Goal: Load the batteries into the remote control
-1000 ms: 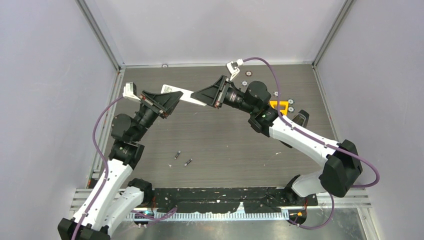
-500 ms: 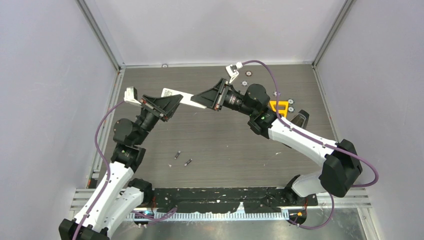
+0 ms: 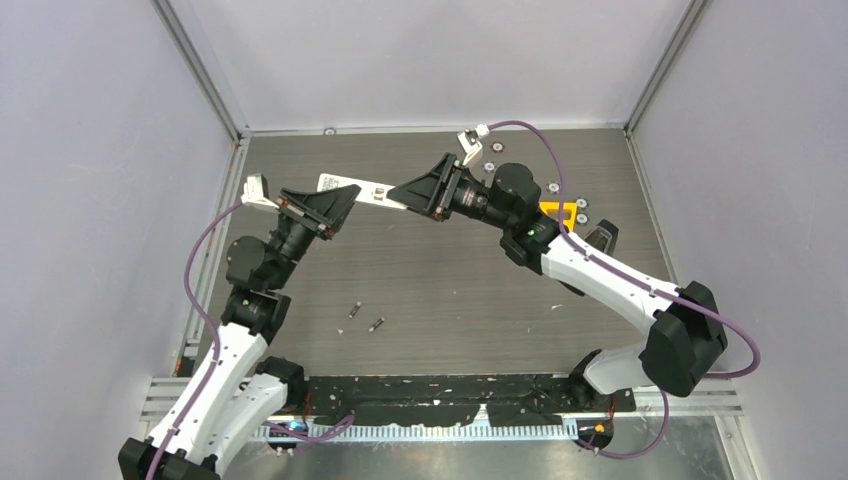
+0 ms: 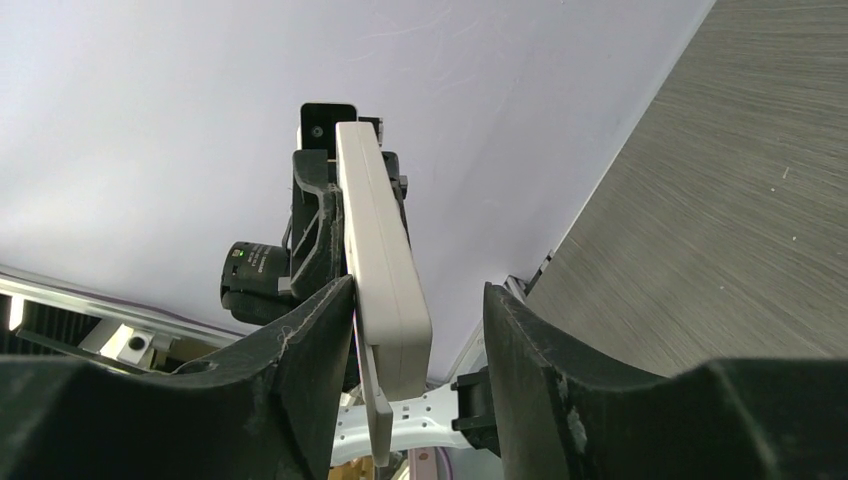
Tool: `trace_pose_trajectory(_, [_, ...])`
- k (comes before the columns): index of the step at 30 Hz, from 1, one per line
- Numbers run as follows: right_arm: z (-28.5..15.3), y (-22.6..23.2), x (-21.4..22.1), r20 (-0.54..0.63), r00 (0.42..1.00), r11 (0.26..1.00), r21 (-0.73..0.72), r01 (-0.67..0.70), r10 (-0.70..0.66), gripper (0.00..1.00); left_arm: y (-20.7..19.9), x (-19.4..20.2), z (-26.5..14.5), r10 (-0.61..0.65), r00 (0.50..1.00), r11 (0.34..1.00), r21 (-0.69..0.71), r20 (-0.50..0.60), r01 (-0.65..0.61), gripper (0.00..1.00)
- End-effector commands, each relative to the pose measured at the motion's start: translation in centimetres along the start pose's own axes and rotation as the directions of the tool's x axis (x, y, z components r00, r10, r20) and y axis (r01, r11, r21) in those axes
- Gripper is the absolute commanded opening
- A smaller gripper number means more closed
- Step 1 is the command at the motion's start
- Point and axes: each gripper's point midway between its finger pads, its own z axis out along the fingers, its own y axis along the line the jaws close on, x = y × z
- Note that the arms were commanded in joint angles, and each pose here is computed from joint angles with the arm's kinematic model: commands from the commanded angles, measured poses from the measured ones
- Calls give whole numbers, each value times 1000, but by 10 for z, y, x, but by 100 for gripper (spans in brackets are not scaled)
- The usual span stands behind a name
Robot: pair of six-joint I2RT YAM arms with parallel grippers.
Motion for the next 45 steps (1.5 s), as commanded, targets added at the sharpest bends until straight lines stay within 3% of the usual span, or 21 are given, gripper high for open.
trace_pose_trajectory(1, [-3, 17, -8, 9, 999, 999, -24, 36, -35, 56, -41, -13, 3, 46, 998, 992, 118, 44, -51, 0])
trace_pose_trajectory(9, [-3, 12, -14, 7, 1000, 1000, 1, 11, -11, 59, -22, -7, 5, 132, 991, 990, 51, 9, -133, 0])
trace_pose_trajectory(15, [-6, 1, -14, 10, 1000, 999, 49, -7, 7, 65, -17, -7, -1, 329, 944, 943, 41, 12, -329, 0])
trace_pose_trajectory(21, [-2, 1, -12, -4, 999, 999, 31, -41, 41, 61, -10, -6, -2, 437, 899, 899, 33, 0, -437, 0])
trace_pose_trajectory(27, [2, -4, -8, -28, 996, 995, 37, -88, 89, 50, 8, -13, 3, 472, 882, 881, -40, 0, -472, 0])
trace_pose_trajectory(35, [8, -49, 0, -37, 983, 973, 156, -171, 178, 47, 44, -25, 14, 506, 862, 852, -159, 5, -499, 0])
trace_pose_trajectory(45, [11, -105, 14, -50, 966, 947, 215, -237, 253, 44, 100, -15, 19, 527, 846, 816, -226, -86, -532, 0])
